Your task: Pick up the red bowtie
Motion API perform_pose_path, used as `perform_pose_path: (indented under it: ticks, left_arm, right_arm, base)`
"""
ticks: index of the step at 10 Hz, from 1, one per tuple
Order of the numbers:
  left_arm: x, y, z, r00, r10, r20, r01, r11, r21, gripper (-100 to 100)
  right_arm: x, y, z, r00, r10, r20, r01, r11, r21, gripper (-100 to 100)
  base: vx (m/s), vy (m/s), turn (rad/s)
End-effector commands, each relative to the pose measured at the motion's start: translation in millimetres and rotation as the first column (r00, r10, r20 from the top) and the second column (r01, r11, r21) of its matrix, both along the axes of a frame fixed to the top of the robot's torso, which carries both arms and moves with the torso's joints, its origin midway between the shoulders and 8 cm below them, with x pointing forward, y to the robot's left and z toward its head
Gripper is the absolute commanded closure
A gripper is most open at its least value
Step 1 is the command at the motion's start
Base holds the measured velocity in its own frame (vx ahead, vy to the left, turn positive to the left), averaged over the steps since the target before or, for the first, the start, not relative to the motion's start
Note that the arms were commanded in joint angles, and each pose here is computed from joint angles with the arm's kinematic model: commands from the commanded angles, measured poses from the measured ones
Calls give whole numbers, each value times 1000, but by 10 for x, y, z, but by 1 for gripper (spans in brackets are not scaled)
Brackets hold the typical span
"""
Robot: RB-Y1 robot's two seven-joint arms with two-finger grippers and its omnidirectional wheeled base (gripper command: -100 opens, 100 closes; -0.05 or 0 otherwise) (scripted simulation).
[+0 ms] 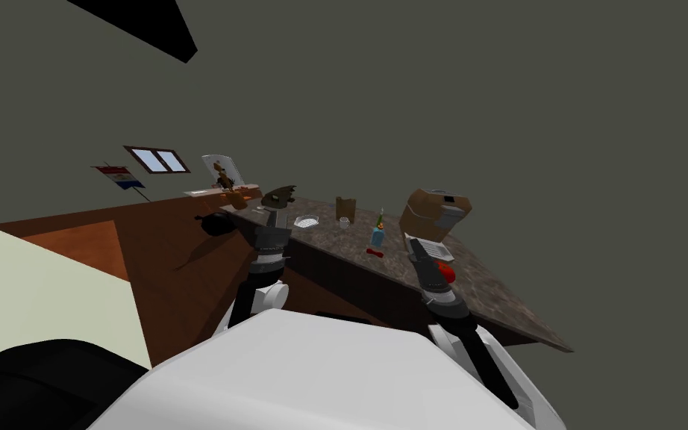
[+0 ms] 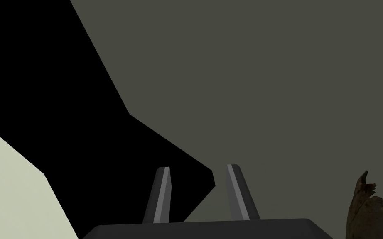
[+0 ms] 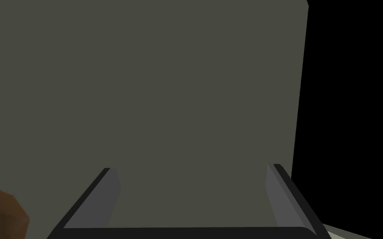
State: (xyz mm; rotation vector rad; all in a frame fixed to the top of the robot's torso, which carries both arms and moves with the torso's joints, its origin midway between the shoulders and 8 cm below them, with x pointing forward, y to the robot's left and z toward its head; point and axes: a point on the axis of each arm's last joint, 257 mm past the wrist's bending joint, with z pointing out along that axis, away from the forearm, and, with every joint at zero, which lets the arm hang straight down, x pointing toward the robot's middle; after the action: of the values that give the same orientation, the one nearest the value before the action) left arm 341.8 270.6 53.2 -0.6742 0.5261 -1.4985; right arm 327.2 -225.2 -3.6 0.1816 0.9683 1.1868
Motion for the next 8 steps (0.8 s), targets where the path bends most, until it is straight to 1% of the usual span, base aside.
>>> perform_pose_path:
  ticks: [1, 2, 3, 4, 5, 6, 7, 8]
  left_arm:
    - [0, 0, 0, 1000, 0, 0, 0, 1000, 0, 0]
    - [0, 0, 0, 1000, 0, 0, 0, 1000, 0, 0]
    - [0, 0, 0, 1000, 0, 0, 0, 1000, 0, 0]
    - [0, 0, 0, 1000, 0, 0, 0, 1000, 0, 0]
    - [0, 0, 0, 1000, 0, 0, 0, 1000, 0, 0]
    - [0, 0, 0, 1000, 0, 0, 0, 1000, 0, 0]
    - [0, 0, 0, 1000, 0, 0, 0, 1000, 0, 0]
    - [0, 0, 0, 1000, 0, 0, 0, 1000, 0, 0]
  right_arm:
    - [40, 22, -201, 999, 13, -41, -15, 998, -60, -100]
    - [36, 37, -214, 999, 22, -45, -26, 997, -78, -100]
    - [59, 47, -401, 996, 28, -83, -38, 991, -126, -100]
    - [55, 59, -414, 995, 37, -88, -49, 988, -143, -100]
    - [69, 58, -613, 991, 39, -127, -63, 980, -190, -100]
    - [62, 68, -628, 990, 48, -132, -75, 975, -210, -100]
    - [66, 55, -840, 984, 48, -173, -92, 962, -256, -100]
    - [58, 60, -854, 982, 56, -178, -105, 955, -276, -100]
  base:
    - [-23, -55, 122]
    - [-18, -46, 72]
    - [-20, -44, 97]
    - [-18, -37, 87]
    - [-19, -28, 173]
    - [-17, -29, 68]
    - [-21, -33, 118]
    - [-16, -25, 73]
